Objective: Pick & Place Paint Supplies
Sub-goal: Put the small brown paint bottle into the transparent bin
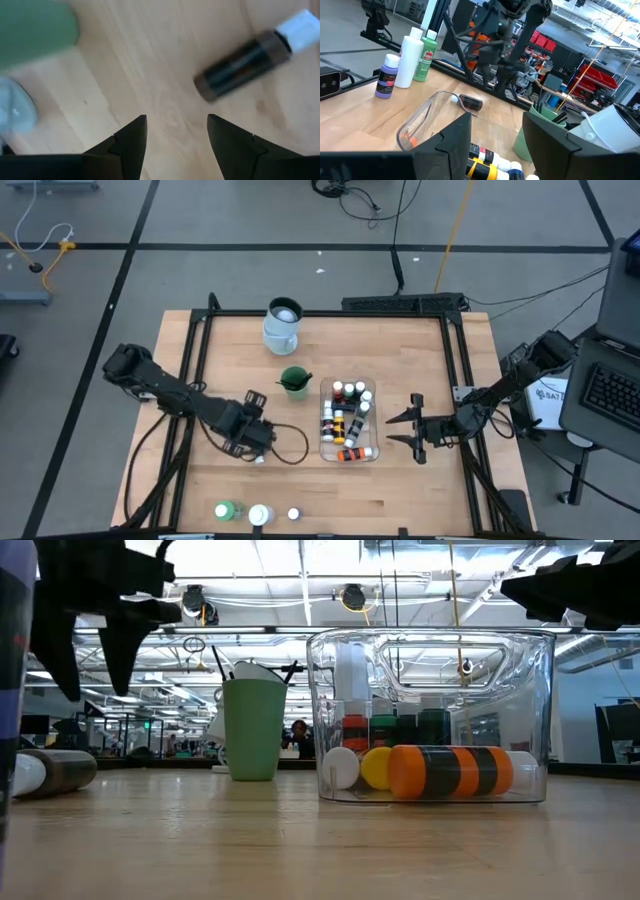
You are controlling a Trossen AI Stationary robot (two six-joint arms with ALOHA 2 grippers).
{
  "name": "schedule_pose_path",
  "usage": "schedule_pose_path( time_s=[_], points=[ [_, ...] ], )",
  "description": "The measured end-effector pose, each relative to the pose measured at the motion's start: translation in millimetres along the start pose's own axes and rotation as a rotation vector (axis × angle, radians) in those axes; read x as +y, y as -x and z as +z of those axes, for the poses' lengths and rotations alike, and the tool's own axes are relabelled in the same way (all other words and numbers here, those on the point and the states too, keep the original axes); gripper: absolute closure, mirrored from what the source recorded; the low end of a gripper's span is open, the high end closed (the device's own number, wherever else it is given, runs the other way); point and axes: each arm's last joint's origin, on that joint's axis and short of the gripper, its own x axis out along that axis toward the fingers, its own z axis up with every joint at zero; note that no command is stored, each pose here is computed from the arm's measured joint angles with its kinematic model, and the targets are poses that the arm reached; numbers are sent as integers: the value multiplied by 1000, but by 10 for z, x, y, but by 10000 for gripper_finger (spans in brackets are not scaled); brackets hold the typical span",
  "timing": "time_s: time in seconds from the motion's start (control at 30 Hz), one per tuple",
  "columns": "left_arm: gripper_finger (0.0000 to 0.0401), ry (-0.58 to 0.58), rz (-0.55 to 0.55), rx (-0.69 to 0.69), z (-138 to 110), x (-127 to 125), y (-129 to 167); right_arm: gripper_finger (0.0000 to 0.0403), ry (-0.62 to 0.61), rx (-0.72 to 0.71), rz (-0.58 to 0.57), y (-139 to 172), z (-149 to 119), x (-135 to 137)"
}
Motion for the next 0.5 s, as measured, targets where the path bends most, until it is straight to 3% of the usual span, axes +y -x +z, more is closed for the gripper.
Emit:
schedule_pose_path(
  time_s=[0.17,0.27,0.37,0.5],
  points=[
    [194,-93,42,-75,42,-167,-40,234,1,2,1,1,-2,1],
    [194,-207,56,-102,47,-270,-50,234,1,1,1,0,-2,1],
    [192,-322,87,-92,14,-352,-80,234,-1,1,0,1,-2,0],
    [174,-366,130,-68,-39,-414,-139,234,-4,0,0,0,0,-1]
  ],
)
